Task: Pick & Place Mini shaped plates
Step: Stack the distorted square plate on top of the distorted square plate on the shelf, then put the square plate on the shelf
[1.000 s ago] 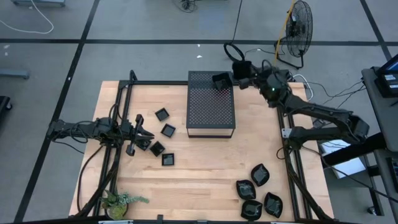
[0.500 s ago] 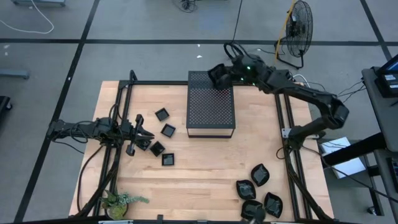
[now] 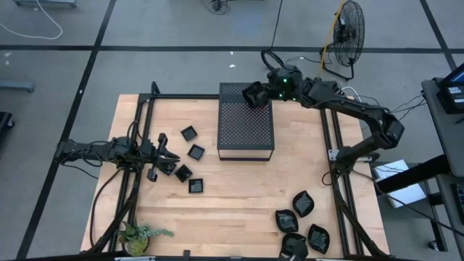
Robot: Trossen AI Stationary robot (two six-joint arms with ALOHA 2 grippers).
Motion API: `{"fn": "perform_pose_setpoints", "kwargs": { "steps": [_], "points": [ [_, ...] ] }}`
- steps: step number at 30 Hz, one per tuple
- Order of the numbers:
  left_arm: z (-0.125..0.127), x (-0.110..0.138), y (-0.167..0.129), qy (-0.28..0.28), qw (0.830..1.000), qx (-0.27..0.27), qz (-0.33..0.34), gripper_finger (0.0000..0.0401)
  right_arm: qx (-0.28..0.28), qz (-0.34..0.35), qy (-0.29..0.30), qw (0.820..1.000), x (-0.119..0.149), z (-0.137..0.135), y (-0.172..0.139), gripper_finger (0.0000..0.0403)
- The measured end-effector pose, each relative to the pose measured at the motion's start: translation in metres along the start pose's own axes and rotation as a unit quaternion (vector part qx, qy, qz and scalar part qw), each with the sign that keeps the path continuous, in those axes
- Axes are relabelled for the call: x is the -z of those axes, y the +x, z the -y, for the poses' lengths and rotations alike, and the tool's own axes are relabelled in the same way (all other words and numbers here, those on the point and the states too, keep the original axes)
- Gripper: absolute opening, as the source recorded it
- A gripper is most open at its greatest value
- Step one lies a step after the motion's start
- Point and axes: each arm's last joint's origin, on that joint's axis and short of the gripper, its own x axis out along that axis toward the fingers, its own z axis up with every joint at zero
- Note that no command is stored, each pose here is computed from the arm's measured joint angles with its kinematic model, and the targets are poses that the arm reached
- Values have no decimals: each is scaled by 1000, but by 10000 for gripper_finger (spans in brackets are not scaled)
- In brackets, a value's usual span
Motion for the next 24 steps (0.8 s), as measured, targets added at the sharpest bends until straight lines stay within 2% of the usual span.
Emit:
{"fn": "perform_pose_setpoints", "kwargs": {
  "steps": [6,15,24],
  "points": [
    [0,0,0,0,1000,0,0,47,0,-12,-1,1000,2,0,-1,10],
    [0,0,0,0,1000,0,0,47,-2,-20,-7,1000,3,-1,-6,70],
    [0,0,0,0,1000,0,0,47,-21,25,-9,999,-10,-7,-46,115]
  ]
}}
